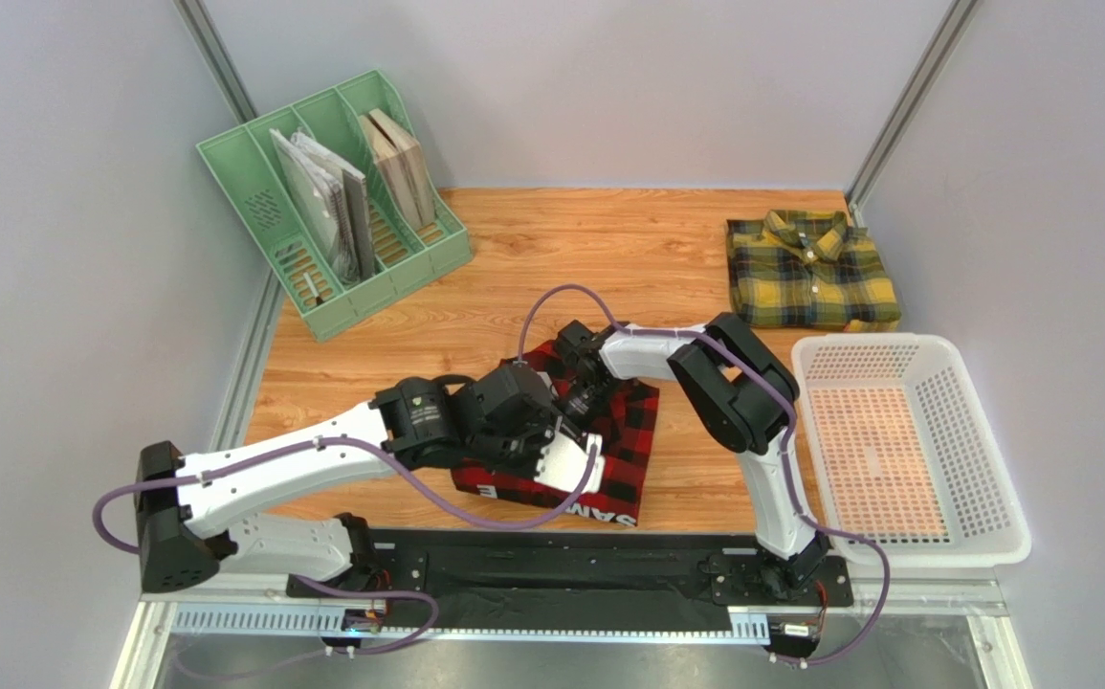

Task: Fold and stack the long sleeve shirts
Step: Fold the shirt

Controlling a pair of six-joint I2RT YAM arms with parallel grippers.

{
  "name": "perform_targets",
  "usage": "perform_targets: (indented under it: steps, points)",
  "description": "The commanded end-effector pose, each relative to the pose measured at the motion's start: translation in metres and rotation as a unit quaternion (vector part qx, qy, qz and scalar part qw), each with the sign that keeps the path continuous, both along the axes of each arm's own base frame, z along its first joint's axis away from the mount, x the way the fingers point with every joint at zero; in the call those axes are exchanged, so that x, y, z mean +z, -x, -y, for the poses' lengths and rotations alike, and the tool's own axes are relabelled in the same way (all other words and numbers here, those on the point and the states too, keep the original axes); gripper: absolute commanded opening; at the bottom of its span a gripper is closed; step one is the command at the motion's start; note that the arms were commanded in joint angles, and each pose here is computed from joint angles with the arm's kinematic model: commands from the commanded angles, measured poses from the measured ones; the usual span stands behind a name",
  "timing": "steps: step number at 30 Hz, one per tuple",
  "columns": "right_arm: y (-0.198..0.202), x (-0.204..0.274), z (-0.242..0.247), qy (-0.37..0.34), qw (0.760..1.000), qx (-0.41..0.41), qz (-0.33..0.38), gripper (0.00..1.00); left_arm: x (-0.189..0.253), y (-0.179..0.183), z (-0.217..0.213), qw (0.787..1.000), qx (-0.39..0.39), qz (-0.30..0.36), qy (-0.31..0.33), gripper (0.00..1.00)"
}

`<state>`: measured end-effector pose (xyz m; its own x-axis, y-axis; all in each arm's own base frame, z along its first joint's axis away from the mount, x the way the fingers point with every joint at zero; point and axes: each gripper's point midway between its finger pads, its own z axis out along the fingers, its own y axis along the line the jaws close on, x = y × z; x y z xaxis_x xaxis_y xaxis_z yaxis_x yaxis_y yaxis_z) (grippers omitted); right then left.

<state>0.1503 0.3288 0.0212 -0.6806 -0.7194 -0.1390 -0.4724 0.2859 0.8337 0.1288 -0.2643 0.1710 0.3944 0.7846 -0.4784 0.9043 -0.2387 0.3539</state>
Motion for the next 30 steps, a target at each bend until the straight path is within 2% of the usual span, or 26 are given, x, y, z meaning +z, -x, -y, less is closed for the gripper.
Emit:
perform_targets:
  steps: [1, 5, 11, 14, 18, 24, 30]
  points:
    - [0.004, -0.007, -0.004, -0.006, 0.999, 0.015, 0.050, 0.21, 0.004, -0.038, 0.025, 0.998, -0.039, 0.056, 0.013, 0.00]
    - [0.011, -0.006, -0.006, -0.008, 0.999, 0.020, 0.044, 0.21, -0.002, -0.068, 0.048, 0.995, -0.043, 0.084, 0.032, 0.00]
    - [0.009, -0.006, -0.007, -0.009, 0.998, 0.022, 0.052, 0.21, -0.026, -0.078, 0.077, 0.993, -0.057, 0.083, 0.060, 0.00]
    - [0.003, -0.004, -0.005, -0.006, 0.998, 0.022, 0.066, 0.21, -0.052, -0.082, 0.076, 0.994, -0.057, 0.085, 0.043, 0.00]
    - [-0.009, 0.005, 0.002, 0.003, 0.996, 0.024, 0.087, 0.23, -0.076, -0.073, 0.065, 0.996, -0.057, 0.067, 0.028, 0.00]
    - [-0.023, 0.030, 0.006, -0.004, 0.990, 0.034, 0.137, 0.26, -0.064, -0.054, 0.054, 0.999, -0.036, 0.024, 0.028, 0.00]
    - [-0.037, 0.028, 0.011, 0.016, 0.986, 0.038, 0.159, 0.29, -0.056, -0.029, 0.040, 0.998, -0.053, 0.030, 0.031, 0.00]
